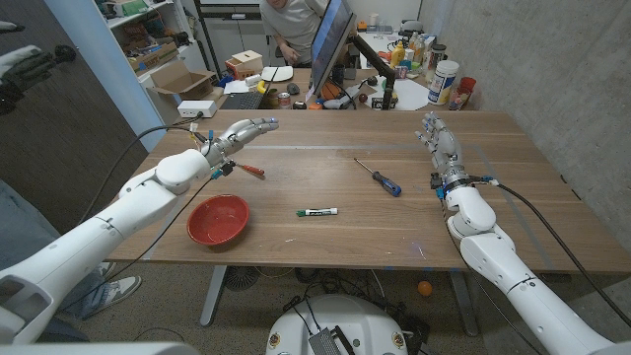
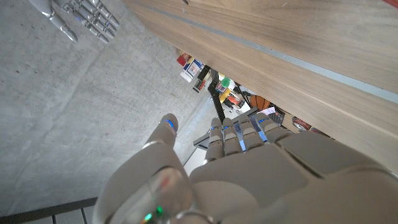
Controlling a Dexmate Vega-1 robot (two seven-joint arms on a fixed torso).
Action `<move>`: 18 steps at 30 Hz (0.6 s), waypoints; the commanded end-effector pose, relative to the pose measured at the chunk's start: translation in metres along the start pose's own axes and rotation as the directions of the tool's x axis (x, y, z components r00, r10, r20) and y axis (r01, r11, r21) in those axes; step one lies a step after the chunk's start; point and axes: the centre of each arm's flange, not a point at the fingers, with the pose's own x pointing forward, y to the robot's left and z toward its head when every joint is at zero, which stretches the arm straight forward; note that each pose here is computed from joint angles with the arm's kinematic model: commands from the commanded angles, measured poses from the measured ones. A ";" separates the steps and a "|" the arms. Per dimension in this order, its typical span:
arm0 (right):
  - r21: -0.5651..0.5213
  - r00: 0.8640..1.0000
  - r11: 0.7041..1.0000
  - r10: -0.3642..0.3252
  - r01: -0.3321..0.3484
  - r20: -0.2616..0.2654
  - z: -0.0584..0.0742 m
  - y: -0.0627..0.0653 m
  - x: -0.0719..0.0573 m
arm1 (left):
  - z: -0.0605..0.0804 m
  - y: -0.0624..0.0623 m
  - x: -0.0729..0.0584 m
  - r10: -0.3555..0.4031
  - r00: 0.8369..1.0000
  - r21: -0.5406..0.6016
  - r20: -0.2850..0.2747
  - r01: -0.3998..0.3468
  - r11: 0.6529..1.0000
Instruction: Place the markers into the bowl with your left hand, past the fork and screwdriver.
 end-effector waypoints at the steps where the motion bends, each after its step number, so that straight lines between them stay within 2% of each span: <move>1: 0.010 1.000 1.000 -0.023 0.023 0.016 0.004 -0.001 0.000 | 0.033 0.007 0.005 -0.092 0.995 0.273 -0.025 0.096 0.957; 12: 0.013 1.000 1.000 -0.017 0.016 0.022 0.006 0.004 0.004 | 0.057 0.003 0.004 -0.124 0.991 0.465 -0.050 0.133 0.875; 18: 0.014 1.000 1.000 -0.014 0.014 0.024 0.006 0.007 0.007 | 0.067 -0.002 0.003 -0.155 0.985 0.549 -0.074 0.170 0.818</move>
